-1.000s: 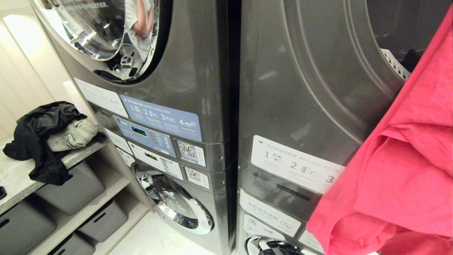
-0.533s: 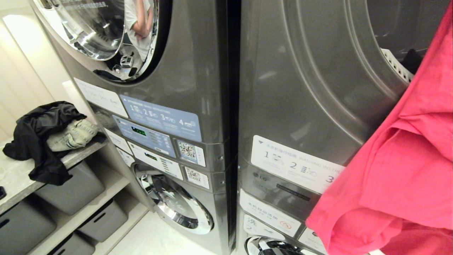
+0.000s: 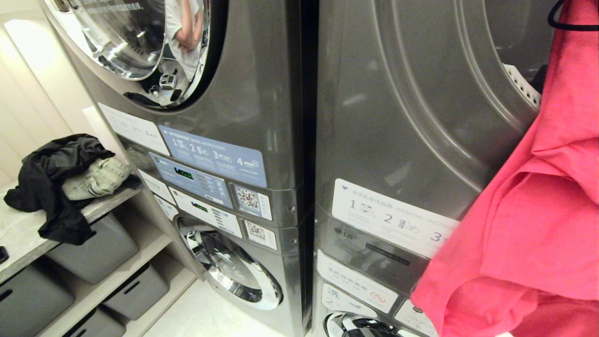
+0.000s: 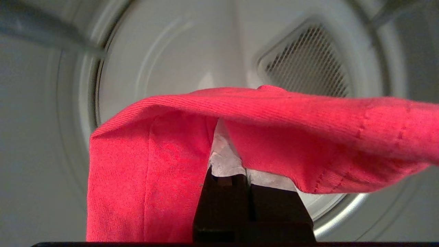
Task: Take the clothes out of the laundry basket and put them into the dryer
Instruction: Put the clothes in the dryer
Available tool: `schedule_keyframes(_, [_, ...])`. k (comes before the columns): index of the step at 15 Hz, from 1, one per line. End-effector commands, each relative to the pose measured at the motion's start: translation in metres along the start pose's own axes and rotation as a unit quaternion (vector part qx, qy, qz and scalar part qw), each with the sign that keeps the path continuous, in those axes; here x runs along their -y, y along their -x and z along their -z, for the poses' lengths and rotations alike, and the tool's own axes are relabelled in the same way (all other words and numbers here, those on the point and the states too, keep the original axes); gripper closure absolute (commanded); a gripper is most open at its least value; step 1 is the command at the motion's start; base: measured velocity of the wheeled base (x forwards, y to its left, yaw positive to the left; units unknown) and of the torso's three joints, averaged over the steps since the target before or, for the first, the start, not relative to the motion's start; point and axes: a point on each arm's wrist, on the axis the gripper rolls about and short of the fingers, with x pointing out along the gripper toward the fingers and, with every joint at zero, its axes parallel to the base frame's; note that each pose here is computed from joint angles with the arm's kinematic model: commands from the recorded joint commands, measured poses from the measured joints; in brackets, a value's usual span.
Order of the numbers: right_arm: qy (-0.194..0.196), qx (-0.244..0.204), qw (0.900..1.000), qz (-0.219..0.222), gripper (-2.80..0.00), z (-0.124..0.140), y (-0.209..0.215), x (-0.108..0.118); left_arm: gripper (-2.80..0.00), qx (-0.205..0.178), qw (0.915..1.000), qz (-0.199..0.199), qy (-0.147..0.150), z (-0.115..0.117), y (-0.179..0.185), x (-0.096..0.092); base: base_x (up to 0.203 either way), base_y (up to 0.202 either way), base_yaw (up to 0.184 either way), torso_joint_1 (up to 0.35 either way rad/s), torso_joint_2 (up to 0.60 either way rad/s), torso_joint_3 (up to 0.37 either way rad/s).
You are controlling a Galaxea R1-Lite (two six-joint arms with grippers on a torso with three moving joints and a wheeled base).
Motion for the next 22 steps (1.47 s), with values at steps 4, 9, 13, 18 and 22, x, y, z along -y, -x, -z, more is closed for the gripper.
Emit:
schedule_keyframes(4, [-0.008, -0.049, 0.999, -0.021, -2.8, 0.028, -0.002, -0.012, 0.0, -0.015, 0.9999, 0.0, 0.0, 0.009, -0.002, 0.0, 0.0, 0.0, 0.0, 0.0, 0.0, 0.0])
schedule_keyframes(9, [-0.006, -0.064, 0.998, -0.022, -2.8, 0.034, -0.002, -0.014, 0.0, -0.015, 0.9999, 0.0, 0.0, 0.009, -0.002, 0.0, 0.0, 0.0, 0.0, 0.0, 0.0, 0.0])
schedule_keyframes(13, [-0.009, -0.059, 0.998, -0.025, -2.8, 0.022, 0.0, -0.011, 0.0, -0.015, 0.9999, 0.0, 0.0, 0.009, -0.002, 0.0, 0.0, 0.0, 0.0, 0.0, 0.0, 0.0])
schedule_keyframes(18, [-0.083, -0.006, 0.994, -0.069, -2.8, -0.072, 0.033, -0.017, 0.0, -0.015, 0.9999, 0.0, 0.0, 0.009, -0.002, 0.0, 0.0, 0.0, 0.0, 0.0, 0.0, 0.0])
schedule_keyframes(22, [-0.095, -0.005, 0.992, -0.086, -2.8, -0.113, 0.052, 0.003, 0.0, -0.015, 0.9999, 0.0, 0.0, 0.009, -0.002, 0.0, 0.0, 0.0, 0.0, 0.0, 0.0, 0.0])
